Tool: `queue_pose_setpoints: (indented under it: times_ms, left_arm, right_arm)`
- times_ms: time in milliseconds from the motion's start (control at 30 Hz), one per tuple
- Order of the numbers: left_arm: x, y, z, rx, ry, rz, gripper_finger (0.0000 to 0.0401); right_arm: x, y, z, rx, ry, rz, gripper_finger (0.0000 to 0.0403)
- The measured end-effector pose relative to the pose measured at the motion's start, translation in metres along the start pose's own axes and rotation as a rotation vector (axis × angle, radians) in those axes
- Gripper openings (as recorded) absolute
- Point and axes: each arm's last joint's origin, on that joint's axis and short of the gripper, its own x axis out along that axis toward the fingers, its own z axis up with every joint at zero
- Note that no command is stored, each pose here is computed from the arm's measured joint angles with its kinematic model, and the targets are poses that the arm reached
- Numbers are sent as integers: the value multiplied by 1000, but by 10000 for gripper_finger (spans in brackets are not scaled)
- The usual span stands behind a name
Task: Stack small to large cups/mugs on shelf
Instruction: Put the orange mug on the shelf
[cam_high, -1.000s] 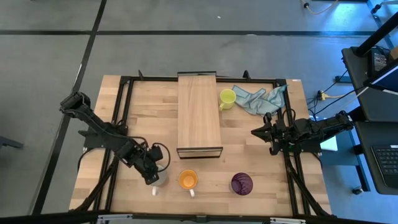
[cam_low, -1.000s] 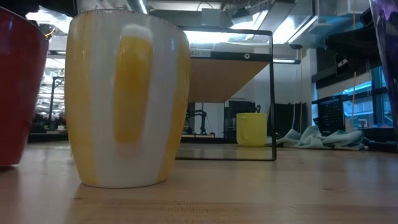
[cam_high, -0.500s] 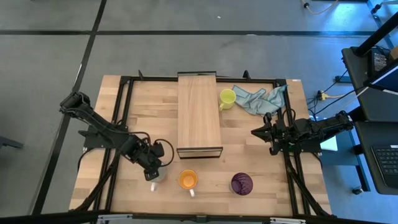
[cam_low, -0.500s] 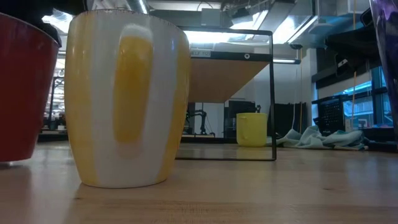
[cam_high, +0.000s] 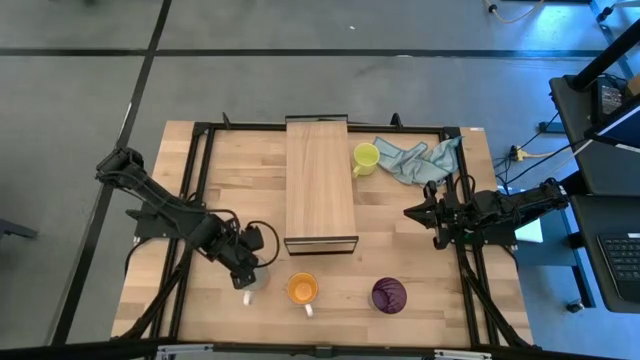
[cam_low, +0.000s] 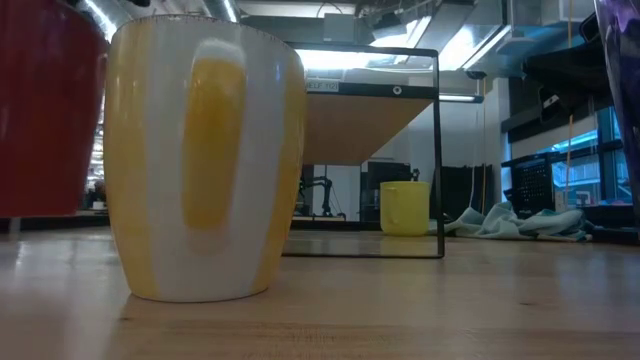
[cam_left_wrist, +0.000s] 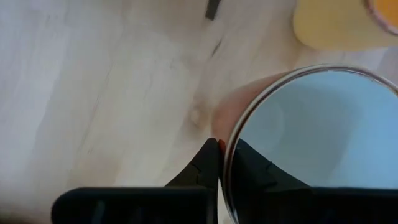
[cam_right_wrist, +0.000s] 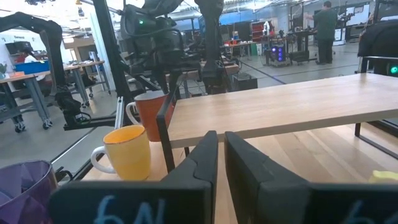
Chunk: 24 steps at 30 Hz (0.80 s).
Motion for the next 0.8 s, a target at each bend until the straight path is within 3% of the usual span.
queue_pose_setpoints:
  times_ms: [600,800]
  left_arm:
    - [0,0,-1,-24,3,7,14]
    - [0,0,-1,-36,3,6,14]
  right_arm:
    - [0,-1,4,-10,-39,-28,32]
    - [0,-1,5,61,-60,-52,32]
